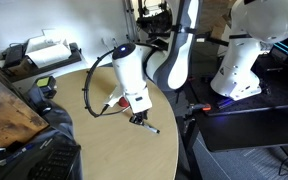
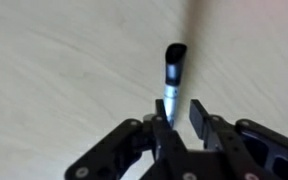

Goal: Take the marker from the cup and put it on the table

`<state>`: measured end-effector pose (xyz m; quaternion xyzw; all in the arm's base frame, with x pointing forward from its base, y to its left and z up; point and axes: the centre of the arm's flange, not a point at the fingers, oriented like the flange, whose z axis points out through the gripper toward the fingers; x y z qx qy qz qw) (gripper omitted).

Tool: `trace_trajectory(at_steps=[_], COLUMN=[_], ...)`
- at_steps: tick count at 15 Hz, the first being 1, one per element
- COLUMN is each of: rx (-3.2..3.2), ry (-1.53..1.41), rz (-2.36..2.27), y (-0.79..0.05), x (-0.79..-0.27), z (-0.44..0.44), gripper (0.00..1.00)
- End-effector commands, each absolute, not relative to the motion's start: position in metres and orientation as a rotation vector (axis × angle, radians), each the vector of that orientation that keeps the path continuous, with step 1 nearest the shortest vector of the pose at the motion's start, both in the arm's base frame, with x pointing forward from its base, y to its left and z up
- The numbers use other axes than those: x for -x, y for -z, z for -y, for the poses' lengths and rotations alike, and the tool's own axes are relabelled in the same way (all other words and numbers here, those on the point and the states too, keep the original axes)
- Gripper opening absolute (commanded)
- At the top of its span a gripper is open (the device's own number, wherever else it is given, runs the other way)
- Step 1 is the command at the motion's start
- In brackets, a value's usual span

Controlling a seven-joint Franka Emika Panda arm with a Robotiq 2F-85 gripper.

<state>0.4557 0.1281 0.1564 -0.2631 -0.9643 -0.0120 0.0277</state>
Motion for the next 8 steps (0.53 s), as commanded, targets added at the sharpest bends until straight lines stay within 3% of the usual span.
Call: trace_trajectory(at_steps=[1,5,8], rx=[0.759,0.832,0.866], ry=[-0.025,-0.033,-0.055], rz=[3.047,3.108,3.135], y=[-0.184,-0.212,-0.221], x=[-0.458,-0.438,-0.417], z=[-0.11,-0.094,-0.081], gripper=[0.64,0.95,1.0])
